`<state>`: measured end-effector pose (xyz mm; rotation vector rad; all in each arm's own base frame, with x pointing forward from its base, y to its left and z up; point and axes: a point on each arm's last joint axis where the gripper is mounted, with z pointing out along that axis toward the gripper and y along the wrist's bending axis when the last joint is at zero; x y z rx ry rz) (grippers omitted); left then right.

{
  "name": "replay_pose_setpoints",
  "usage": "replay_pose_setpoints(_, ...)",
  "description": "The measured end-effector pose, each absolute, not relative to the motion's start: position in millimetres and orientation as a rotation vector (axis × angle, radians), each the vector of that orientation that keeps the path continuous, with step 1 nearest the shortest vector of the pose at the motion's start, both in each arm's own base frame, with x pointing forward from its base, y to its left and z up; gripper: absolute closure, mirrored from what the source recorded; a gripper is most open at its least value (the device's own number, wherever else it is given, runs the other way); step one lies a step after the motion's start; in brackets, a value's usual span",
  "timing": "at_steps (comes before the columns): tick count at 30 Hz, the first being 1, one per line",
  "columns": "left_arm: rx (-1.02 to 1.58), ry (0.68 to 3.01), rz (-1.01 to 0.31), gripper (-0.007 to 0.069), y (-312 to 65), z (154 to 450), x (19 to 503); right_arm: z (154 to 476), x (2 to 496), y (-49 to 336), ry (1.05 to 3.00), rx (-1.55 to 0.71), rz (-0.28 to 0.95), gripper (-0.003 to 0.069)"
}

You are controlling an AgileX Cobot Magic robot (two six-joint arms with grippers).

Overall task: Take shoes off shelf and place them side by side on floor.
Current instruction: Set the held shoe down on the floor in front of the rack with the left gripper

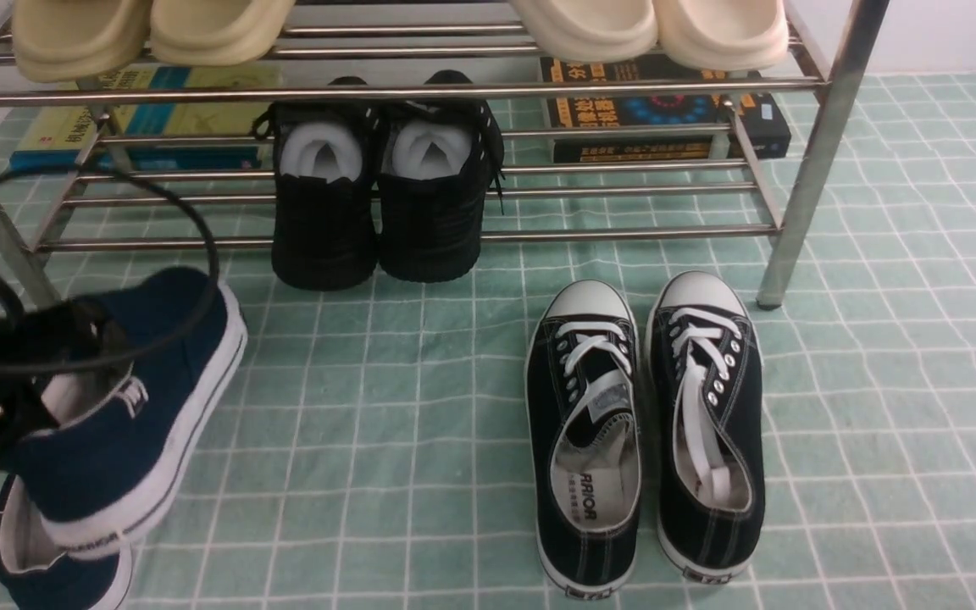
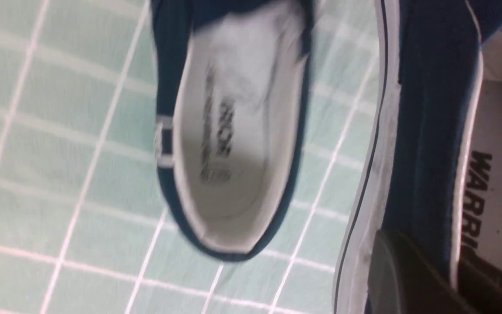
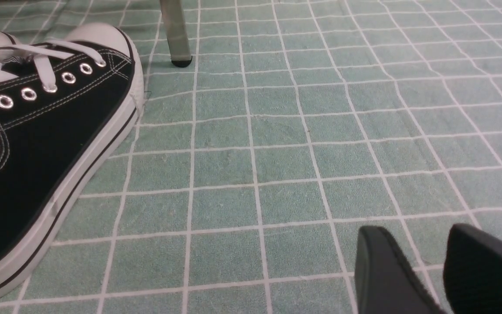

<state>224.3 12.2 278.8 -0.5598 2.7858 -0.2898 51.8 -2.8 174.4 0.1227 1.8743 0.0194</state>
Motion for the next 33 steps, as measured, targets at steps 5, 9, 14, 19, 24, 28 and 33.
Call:
replay_pose_setpoints(5, -0.603, 2.761, -0.309, 0.0597, 11.1, 254.9, 220.8, 174.4, 51.8, -2.8, 1.874, 0.123, 0.019, 0.0420)
replay_pose_setpoints(9, -0.634, 2.697, -0.354, 0.0597, 9.6, 253.7, 224.9, 174.4, 51.8, -2.8, 1.874, 0.123, 0.019, 0.0420)
replay_pose_setpoints(14, -0.652, 2.651, -0.428, 0.0597, 5.9, 255.9, 228.4, 174.4, 51.8, -2.8, 1.874, 0.123, 0.019, 0.0420)
replay_pose_setpoints(19, -0.641, 2.644, -0.454, 0.0599, 4.2, 256.3, 229.1, 174.4, 51.8, -2.8, 1.874, 0.123, 0.019, 0.0420)
replay_pose_setpoints(24, -0.570, 2.632, -0.442, 0.0599, -5.6, 256.7, 231.7, 174.4, 51.8, -2.8, 1.874, 0.123, 0.019, 0.0420)
replay_pose_setpoints(28, -0.495, 2.634, -0.388, 0.0599, -22.7, 256.3, 232.7, 174.4, 51.8, -2.8, 1.874, 0.123, 0.019, 0.0420)
replay_pose_setpoints(33, -0.460, 2.622, -0.247, 0.0599, -29.5, 255.5, 232.9, 174.4, 51.8, -2.8, 1.874, 0.123, 0.019, 0.0420)
